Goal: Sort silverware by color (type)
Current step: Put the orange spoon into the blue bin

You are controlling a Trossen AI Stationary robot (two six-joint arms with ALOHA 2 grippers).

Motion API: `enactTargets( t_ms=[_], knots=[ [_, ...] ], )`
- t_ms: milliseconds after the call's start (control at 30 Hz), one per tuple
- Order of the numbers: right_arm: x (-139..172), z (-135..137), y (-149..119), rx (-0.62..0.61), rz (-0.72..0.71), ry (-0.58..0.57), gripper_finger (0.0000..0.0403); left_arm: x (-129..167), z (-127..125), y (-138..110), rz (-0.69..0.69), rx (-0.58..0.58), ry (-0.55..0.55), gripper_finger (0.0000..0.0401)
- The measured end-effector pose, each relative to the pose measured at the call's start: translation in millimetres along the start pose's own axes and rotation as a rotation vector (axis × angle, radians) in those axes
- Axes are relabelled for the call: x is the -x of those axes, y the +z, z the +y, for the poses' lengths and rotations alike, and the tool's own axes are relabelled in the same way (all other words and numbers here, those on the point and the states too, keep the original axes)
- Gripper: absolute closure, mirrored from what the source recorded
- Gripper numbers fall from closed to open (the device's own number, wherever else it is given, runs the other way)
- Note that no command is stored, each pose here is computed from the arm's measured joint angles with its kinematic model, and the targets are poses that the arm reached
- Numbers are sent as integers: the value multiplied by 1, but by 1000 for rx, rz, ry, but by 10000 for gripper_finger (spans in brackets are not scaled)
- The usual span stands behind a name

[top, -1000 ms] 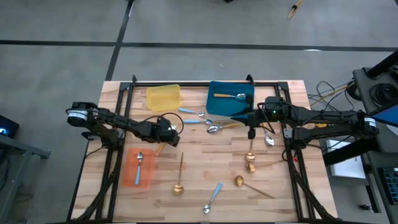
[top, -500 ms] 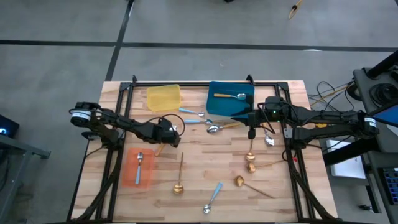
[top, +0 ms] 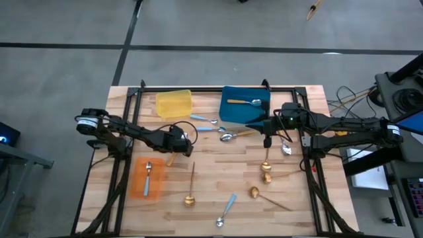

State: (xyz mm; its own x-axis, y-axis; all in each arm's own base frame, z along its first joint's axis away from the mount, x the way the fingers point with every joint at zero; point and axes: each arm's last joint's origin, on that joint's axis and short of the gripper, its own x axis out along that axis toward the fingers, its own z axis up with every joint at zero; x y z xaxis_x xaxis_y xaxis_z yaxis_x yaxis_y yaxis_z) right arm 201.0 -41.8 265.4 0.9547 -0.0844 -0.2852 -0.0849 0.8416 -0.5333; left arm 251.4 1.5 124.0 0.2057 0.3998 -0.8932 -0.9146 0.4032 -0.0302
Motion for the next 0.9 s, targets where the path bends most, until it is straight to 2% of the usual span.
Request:
enactTargets(
  t_ms=[300, 467, 600, 767, 900],
  knots=[
    [0, 0, 0, 0, 1, 1, 360, 11, -7, 8, -31, -4, -46, 397],
    [0, 0, 0, 0, 1, 1, 360, 23, -16, 18, -62, -56, -95, 399],
    [0, 0, -1, -1, 1, 1, 360, 38, -27, 30, -137, -116, -171, 399],
    [0, 1, -1, -7, -1, 5, 360, 67, -43, 48, -328, -237, -389, 399],
    [0, 2, 0, -4, -23, 38, 360, 94, -56, 62, -509, -358, -663, 399]
  ],
)
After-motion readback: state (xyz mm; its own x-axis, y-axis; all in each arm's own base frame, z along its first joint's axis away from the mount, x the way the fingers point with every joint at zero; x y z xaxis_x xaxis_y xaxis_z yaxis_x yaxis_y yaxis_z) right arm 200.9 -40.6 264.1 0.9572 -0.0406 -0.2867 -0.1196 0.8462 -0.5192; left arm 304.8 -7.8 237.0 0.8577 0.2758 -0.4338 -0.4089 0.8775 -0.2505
